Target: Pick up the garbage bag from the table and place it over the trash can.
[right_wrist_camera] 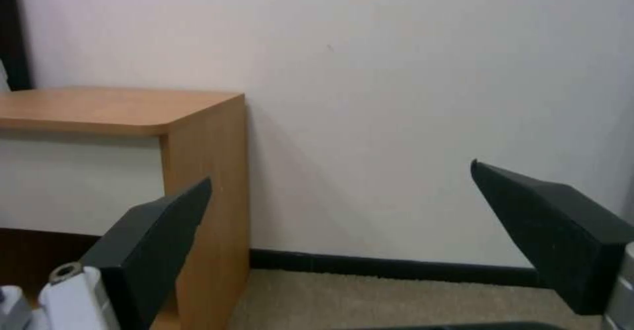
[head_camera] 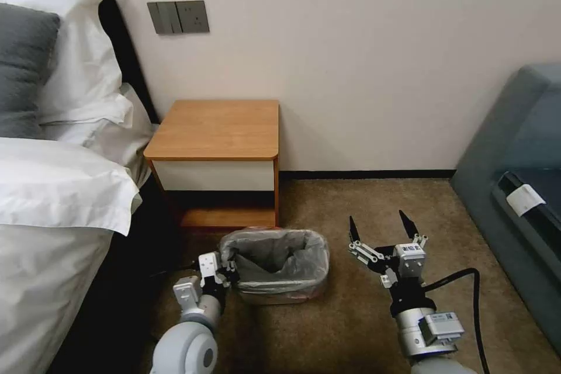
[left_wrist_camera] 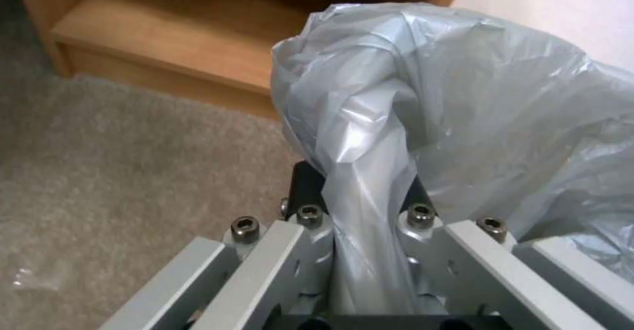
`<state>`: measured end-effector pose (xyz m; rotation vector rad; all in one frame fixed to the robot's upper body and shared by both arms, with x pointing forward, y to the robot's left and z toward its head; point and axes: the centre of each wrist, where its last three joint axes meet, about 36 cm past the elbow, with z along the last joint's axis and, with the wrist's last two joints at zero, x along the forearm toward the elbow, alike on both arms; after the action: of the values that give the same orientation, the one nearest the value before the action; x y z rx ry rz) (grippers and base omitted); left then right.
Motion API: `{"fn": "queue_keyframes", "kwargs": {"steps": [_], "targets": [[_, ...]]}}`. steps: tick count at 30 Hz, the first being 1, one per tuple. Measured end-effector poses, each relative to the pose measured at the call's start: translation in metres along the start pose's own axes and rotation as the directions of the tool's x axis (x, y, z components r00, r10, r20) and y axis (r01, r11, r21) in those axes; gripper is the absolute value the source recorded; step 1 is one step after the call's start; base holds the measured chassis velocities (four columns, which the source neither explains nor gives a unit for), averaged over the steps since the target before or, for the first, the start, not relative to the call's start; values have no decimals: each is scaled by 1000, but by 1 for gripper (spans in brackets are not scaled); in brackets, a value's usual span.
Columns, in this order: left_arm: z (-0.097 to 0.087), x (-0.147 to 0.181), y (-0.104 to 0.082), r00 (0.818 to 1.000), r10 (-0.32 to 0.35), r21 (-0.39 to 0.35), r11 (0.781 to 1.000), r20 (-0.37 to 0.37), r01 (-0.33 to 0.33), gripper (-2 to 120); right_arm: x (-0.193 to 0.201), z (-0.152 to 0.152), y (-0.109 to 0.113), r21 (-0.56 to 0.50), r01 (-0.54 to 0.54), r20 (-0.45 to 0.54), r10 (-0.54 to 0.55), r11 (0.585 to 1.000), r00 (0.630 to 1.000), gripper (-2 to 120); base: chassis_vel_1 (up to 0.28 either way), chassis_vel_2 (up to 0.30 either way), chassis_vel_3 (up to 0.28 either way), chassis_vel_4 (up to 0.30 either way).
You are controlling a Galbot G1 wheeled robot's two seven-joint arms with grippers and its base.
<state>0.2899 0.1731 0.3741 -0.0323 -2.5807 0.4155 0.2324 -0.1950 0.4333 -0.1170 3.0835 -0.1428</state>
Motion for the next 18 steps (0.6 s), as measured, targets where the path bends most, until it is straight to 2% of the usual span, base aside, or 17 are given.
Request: {"fn": "queue_keyframes", "kwargs": {"steps": [6, 18], "targets": [[9, -2, -6, 1000, -21, -8, 1000, -10, 21, 7, 0, 2, -1, -4, -6, -2, 6, 1000, 1000, 100, 0, 0, 0, 0], [18, -9, -6, 999, -37, -28, 999, -18, 36, 7, 0, 5, -3, -10, -9, -3, 9, 1000, 1000, 100, 0, 0, 0, 0]]}}
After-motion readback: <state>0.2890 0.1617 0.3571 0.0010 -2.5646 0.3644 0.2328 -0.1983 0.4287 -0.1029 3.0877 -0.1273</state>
